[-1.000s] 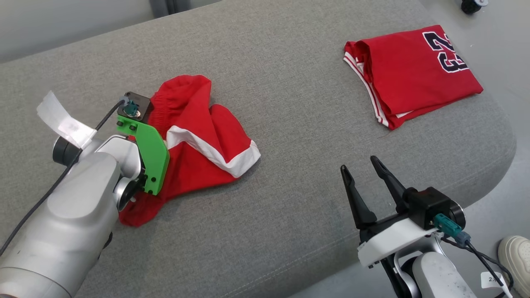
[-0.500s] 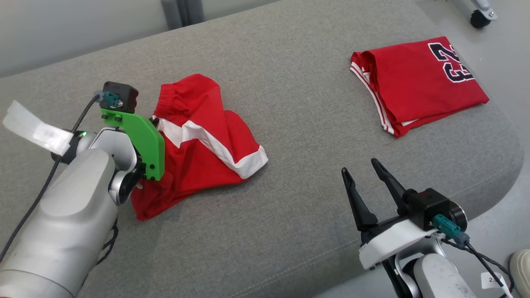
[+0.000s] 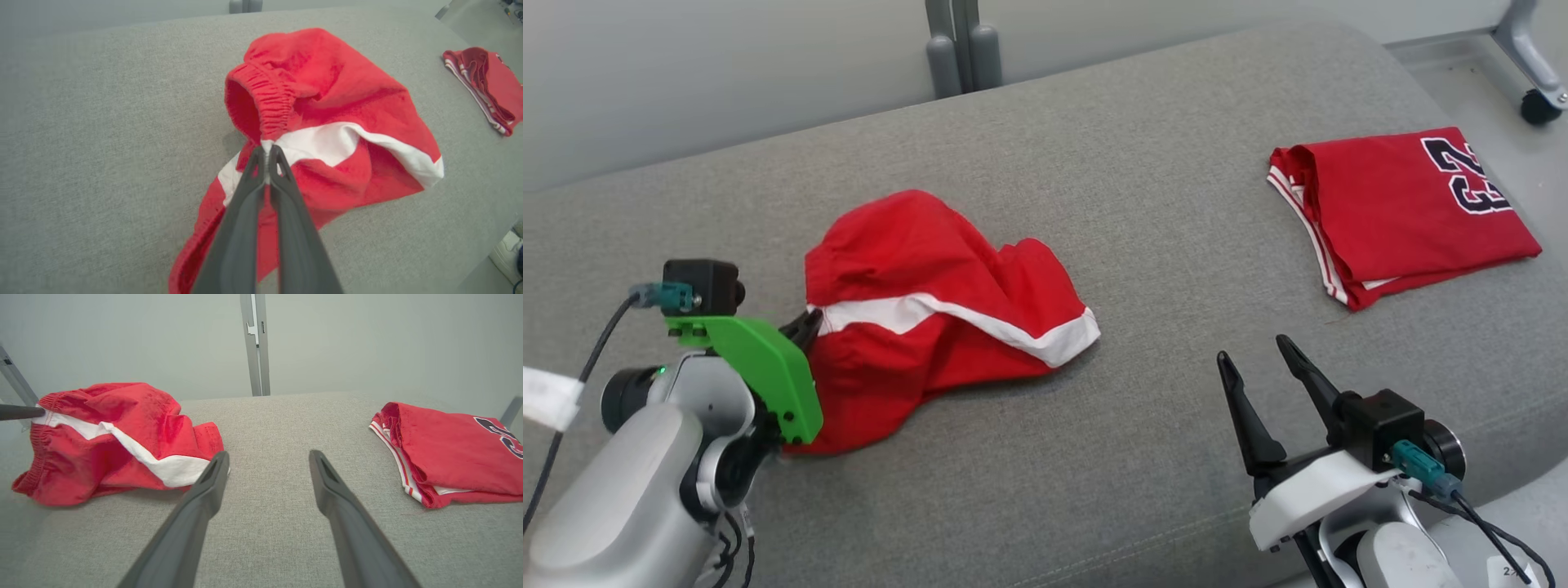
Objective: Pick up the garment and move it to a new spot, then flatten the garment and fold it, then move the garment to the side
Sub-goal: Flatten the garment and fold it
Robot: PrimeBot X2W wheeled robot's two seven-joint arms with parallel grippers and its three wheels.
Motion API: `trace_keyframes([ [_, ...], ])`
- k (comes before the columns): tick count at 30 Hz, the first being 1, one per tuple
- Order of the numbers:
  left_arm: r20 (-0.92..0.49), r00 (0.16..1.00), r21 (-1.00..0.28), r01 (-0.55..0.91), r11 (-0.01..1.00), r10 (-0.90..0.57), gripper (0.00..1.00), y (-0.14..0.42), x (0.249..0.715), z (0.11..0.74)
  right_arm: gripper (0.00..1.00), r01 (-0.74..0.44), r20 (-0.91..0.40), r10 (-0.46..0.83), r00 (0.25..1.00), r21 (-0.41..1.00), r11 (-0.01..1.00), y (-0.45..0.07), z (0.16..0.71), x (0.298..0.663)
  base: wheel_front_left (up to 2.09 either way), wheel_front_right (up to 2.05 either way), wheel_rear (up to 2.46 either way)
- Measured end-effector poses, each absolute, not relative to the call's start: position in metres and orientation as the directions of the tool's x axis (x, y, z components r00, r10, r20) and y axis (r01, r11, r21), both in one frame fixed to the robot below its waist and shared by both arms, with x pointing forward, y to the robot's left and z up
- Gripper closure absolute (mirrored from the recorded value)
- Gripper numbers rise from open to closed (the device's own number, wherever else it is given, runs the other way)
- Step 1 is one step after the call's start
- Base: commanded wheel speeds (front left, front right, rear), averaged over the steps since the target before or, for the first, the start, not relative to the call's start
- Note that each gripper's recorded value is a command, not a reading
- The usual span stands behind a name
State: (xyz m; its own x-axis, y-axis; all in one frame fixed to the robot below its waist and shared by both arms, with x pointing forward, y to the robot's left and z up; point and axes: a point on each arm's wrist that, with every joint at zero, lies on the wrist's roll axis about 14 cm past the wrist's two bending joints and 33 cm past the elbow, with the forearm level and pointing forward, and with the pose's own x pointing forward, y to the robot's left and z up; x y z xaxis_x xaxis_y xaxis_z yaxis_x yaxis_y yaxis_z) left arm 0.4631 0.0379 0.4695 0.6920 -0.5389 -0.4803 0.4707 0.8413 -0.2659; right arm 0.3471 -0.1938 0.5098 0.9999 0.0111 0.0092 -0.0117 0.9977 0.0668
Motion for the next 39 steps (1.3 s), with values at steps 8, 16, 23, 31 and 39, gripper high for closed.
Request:
trace_keyframes([
  [8, -0.586, 0.697, -0.279, 0.305, 0.911, -0.413, 1.00, 0.099, 0.416, 0.451, 0.00, -0.051, 0.030, 0.049, 0.998, 0.070, 0.996, -0.183, 0.517, 0.352, 0.00, 0.00, 0.00],
  [16, -0.657, 0.671, -0.256, 0.229, 0.939, -0.343, 0.73, 0.121, 0.395, 0.424, 0.00, -0.072, 0.025, 0.071, 0.997, 0.071, 0.995, -0.176, 0.515, 0.358, 0.00, 0.00, 0.00],
  [23, -0.630, 0.721, -0.246, 0.167, 0.955, -0.289, 0.00, 0.129, 0.393, 0.415, 0.00, -0.076, 0.019, 0.075, 0.997, 0.070, 0.995, -0.175, 0.515, 0.361, 0.00, 0.00, 0.00],
  [31, -0.418, 0.877, -0.267, 0.131, 0.955, -0.237, 0.00, 0.134, 0.400, 0.448, 0.00, -0.059, 0.021, 0.058, 0.998, 0.059, 0.997, -0.182, 0.517, 0.359, 0.00, 0.00, 0.00],
  [39, -0.143, 0.978, -0.329, 0.100, 0.939, -0.154, 0.00, 0.140, 0.393, 0.488, 0.00, -0.050, 0.047, 0.046, 0.998, 0.092, 0.995, -0.185, 0.520, 0.359, 0.00, 0.00, 0.00],
])
